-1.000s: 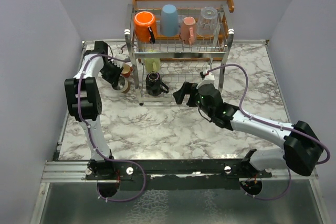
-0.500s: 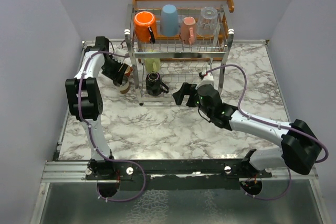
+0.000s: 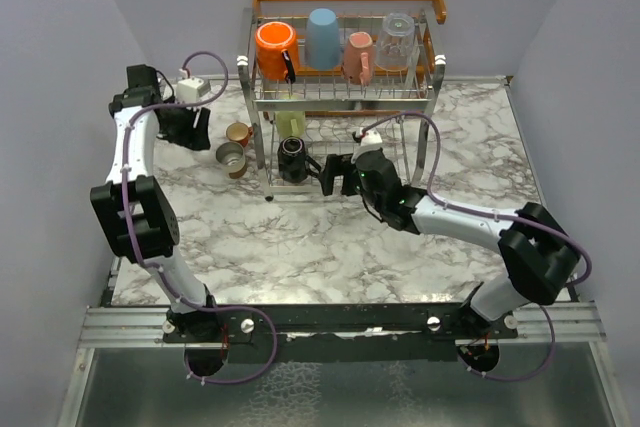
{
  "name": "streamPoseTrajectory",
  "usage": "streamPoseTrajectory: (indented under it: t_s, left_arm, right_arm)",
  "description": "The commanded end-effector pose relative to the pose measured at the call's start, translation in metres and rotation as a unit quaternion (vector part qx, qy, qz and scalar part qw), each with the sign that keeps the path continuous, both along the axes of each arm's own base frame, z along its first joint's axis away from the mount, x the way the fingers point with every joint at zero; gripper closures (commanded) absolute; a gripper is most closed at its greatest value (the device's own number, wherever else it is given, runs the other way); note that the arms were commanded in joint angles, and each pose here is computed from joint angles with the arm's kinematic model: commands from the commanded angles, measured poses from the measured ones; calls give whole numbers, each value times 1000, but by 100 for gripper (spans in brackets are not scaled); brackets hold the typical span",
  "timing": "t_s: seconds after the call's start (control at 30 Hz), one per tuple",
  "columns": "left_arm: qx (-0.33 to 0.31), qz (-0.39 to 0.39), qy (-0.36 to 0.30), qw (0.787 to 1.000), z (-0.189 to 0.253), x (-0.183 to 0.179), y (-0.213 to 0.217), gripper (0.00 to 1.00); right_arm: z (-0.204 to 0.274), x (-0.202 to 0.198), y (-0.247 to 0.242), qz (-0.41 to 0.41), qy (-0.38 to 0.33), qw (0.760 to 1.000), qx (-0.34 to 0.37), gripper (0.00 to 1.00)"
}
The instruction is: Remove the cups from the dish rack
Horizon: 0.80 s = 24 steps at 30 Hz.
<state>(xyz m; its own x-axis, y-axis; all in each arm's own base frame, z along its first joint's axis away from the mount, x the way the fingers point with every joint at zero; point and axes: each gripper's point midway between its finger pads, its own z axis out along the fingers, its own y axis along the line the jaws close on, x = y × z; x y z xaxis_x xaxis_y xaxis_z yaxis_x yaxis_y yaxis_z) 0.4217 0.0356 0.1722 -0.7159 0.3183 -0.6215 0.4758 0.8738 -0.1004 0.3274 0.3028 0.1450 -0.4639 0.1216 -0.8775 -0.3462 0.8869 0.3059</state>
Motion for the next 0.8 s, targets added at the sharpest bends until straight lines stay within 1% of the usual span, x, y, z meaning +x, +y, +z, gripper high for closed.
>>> streamPoseTrajectory:
  t_s: [0.0,0.13,0.27,0.4,0.63,0.77]
  left_arm:
    - [-34,-46,9,998,-19,-28,-24,43]
    - [-52,-48,12,997,-42,-32,-30,44]
    - [-65,-28,9,997,-61,-21,-29,49]
    - [-95,-32,10,995,-69,-18,-37,51]
    - [-156,-55,-2,986,-60,-17,-57,52]
    - [-164,-58,7,985,-68,-25,-61,52]
  right_arm:
    - [12,24,21,43,-65,996,-47,6]
    - [4,34,30,67,-94,990,-81,7]
    - [-2,31,50,127,-108,982,-83,9]
    - [-8,32,63,156,-103,978,-88,11]
    - [-14,47,73,152,-107,977,-105,16]
    - [-21,52,78,154,-104,976,-113,21]
